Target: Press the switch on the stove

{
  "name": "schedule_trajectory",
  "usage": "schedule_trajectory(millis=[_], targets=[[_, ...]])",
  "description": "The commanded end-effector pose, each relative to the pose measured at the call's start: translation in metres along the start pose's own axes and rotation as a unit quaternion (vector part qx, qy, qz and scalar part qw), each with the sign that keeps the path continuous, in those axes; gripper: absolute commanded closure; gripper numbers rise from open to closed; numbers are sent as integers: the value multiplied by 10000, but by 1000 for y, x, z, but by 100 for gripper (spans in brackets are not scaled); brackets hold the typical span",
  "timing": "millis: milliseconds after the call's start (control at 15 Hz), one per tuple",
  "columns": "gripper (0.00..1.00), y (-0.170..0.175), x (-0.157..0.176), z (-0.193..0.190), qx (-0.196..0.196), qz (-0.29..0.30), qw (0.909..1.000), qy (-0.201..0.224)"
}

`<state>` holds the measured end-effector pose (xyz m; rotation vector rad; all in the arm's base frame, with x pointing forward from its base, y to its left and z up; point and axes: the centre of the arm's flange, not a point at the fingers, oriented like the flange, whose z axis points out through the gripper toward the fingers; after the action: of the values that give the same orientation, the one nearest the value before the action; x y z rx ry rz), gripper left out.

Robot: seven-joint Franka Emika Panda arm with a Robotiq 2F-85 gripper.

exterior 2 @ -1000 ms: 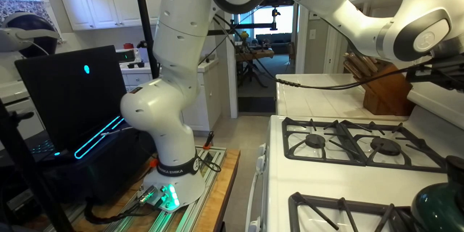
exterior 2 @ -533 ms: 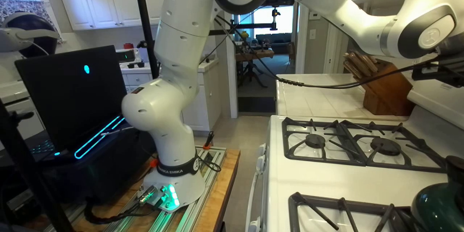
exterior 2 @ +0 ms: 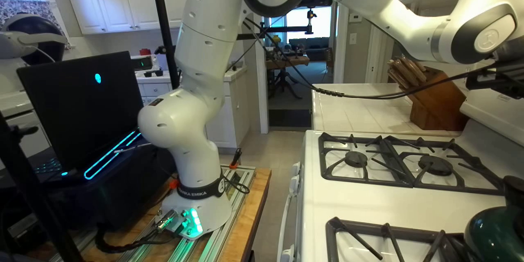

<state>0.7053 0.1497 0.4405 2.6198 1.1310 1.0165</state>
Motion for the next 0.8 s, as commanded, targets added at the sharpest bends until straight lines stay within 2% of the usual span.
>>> schedule_trajectory(millis=[0,733], targets=[[100,4,10,2,91,-36,9999,-51],[100,-4,11,-9,12,-136,9997,-217]])
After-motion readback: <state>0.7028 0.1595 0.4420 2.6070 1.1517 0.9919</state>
